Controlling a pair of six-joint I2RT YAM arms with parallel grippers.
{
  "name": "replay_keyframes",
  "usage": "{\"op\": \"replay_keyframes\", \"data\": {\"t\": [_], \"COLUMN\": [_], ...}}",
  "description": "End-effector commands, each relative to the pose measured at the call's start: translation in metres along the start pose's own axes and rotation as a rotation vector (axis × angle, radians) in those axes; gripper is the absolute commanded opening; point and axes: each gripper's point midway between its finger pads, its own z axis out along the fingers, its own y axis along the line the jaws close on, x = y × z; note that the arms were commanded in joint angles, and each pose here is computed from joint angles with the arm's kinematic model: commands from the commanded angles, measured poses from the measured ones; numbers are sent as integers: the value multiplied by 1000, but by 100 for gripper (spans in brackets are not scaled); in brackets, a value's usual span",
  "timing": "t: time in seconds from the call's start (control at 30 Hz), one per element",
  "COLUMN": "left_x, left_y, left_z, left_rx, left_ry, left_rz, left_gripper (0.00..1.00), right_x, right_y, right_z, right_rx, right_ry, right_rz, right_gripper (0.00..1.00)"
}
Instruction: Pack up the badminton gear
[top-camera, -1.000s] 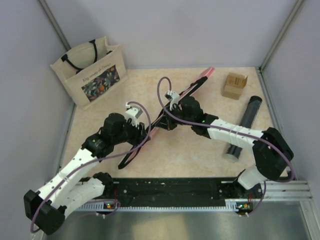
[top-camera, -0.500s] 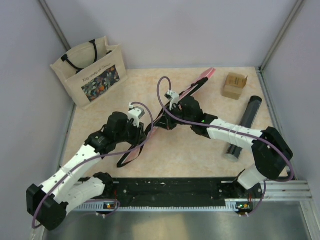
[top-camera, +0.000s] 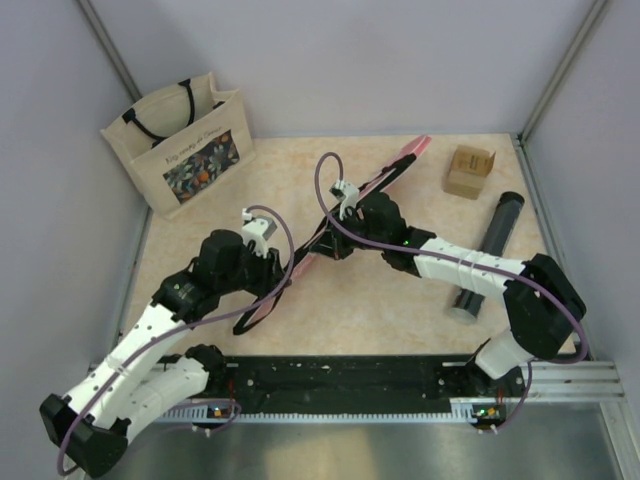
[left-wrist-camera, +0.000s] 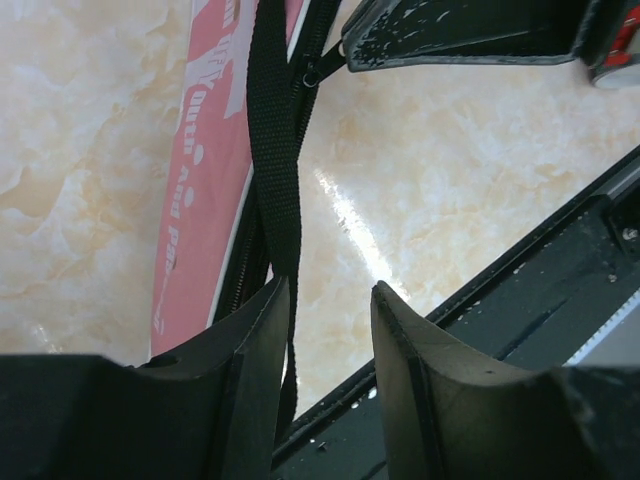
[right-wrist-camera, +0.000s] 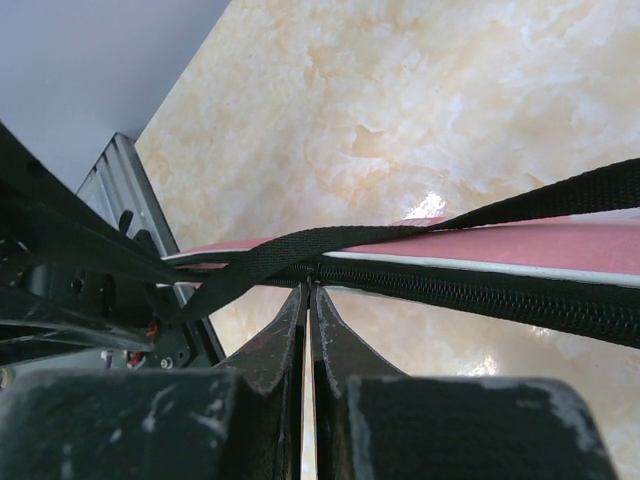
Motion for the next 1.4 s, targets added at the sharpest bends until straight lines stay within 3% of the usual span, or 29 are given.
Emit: {"op": "replay_keyframes", "data": {"t": [0.0,0.33,0.6,0.67,0.8,1.0,1.2,1.23,1.27,1.3,1.37], "left_x": [0,29,38,35,16,-32,-32,-26,-19,-12,-4], "left_y": [-9,13,-5,-5,9,65,103,111,118,126,142], "left_z": [-5,-1,15,17,14,-7,6,10,13,15,11], "left_rx": [31,-104,15,22,-66,-397,-473,-486,-497,-516,-579], "left_ry": [-22,62,88,68,-10,-202,-194,-173,-137,-109,-98], "left_rz": [-75,-211,-261,-258,-246,-274,-400,-435,-473,-504,-549], "left_gripper": [44,46,41,33,0,0,0,3,17,25,30], "right_x": [-47,-53,-55,-55,-52,-46,-47,-47,-49,-49,-52], "right_y": [18,18,18,19,15,-1,-10,-11,-12,-12,-15], "right_z": [-3,-7,-7,-7,-9,-13,-18,-18,-19,-19,-20], "right_rx": [-56,-57,-64,-67,-55,-19,14,17,18,18,28], "right_ry": [-141,-155,-159,-158,-146,-134,-146,-145,-149,-151,-153], "right_rz": [-44,-47,-50,-52,-53,-61,-78,-74,-74,-78,-78], "right_gripper": [0,0,0,0,0,0,0,0,0,0,0]}}
